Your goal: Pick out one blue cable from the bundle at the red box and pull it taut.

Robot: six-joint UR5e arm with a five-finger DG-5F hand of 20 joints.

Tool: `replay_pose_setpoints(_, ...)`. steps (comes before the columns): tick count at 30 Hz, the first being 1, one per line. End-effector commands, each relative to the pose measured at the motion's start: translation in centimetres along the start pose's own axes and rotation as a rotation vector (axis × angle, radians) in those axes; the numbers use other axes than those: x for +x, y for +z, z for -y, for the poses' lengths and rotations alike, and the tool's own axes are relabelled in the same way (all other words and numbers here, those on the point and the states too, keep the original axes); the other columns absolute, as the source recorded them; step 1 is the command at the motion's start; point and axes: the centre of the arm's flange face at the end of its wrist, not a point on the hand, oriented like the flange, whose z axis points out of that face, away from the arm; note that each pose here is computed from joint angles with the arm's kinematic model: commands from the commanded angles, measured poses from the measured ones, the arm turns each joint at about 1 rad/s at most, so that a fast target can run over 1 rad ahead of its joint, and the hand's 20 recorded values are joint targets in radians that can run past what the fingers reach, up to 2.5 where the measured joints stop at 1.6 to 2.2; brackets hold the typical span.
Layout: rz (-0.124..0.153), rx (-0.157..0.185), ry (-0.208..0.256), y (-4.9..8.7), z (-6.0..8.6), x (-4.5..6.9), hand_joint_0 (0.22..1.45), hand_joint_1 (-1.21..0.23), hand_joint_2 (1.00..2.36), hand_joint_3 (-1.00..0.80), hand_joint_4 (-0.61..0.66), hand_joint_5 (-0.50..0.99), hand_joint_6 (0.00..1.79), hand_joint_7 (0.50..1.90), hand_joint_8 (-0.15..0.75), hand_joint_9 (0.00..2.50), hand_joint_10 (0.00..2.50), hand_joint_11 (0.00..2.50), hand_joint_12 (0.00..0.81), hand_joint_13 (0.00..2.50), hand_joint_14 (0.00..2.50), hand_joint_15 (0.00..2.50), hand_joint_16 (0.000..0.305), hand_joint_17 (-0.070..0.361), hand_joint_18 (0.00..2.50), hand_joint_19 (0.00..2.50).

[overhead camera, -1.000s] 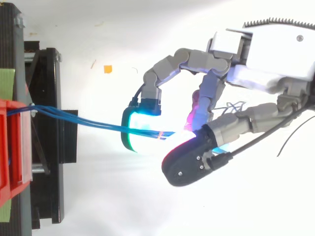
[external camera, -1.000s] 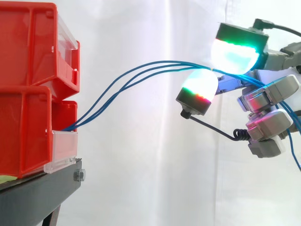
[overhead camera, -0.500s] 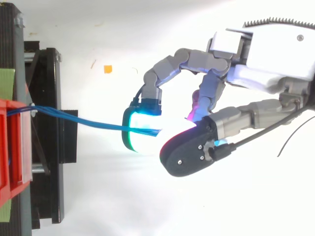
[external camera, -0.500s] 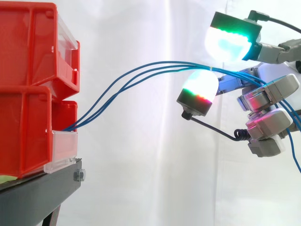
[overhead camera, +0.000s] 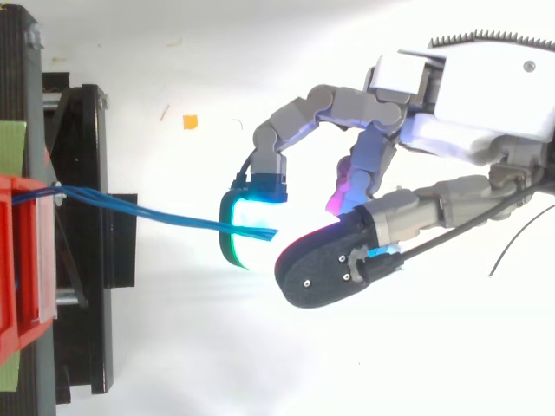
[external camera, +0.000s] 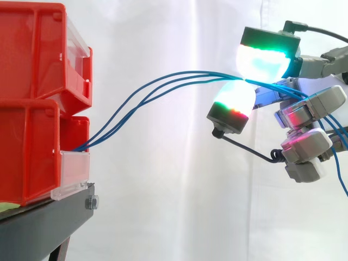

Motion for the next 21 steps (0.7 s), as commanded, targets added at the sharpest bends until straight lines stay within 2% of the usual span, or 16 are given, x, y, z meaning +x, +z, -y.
replay_pose_setpoints(1,0.001,-0.001,0.000,0.00,-0.02,-0.02,0.71,-0.84,1.01,-0.33,-0.02,-0.14,0.88,1.00,0.255,1.50,0.03,1.52,0.377,1.16,0.03,1.00,0.056,0.125,0.89,0.91)
replay_pose_setpoints(6,0.001,0.000,0.000,-0.01,-0.01,-0.02,0.79,-0.89,1.00,-0.50,-0.06,-0.14,0.88,1.05,0.265,1.48,0.03,1.50,0.373,1.12,0.03,0.96,0.055,0.123,0.87,0.88)
replay_pose_setpoints(8,-0.001,0.000,0.000,-0.01,-0.01,-0.01,0.79,-0.88,1.00,-0.50,-0.07,-0.14,0.89,1.02,0.273,1.48,0.03,1.49,0.370,1.12,0.03,0.96,0.055,0.123,0.87,0.86)
replay_pose_setpoints(13,-0.001,0.000,0.001,-0.01,-0.01,-0.01,0.75,-0.90,1.00,-0.50,-0.08,-0.14,0.90,0.90,0.277,1.48,0.03,1.50,0.366,1.11,0.03,0.96,0.054,0.122,0.87,0.85)
replay_pose_setpoints(17,-0.001,0.000,0.001,-0.01,-0.01,-0.01,0.72,-0.91,1.00,-0.50,-0.08,-0.13,0.92,0.95,0.285,1.54,0.03,1.51,0.368,1.13,0.03,0.95,0.053,0.120,0.88,0.86)
replay_pose_setpoints(21,-0.001,0.002,0.001,0.03,0.09,0.01,0.69,-0.93,1.00,-0.50,-0.05,-0.12,0.92,0.93,0.275,1.57,0.03,1.50,0.369,1.16,0.03,0.95,0.053,0.119,0.89,0.87)
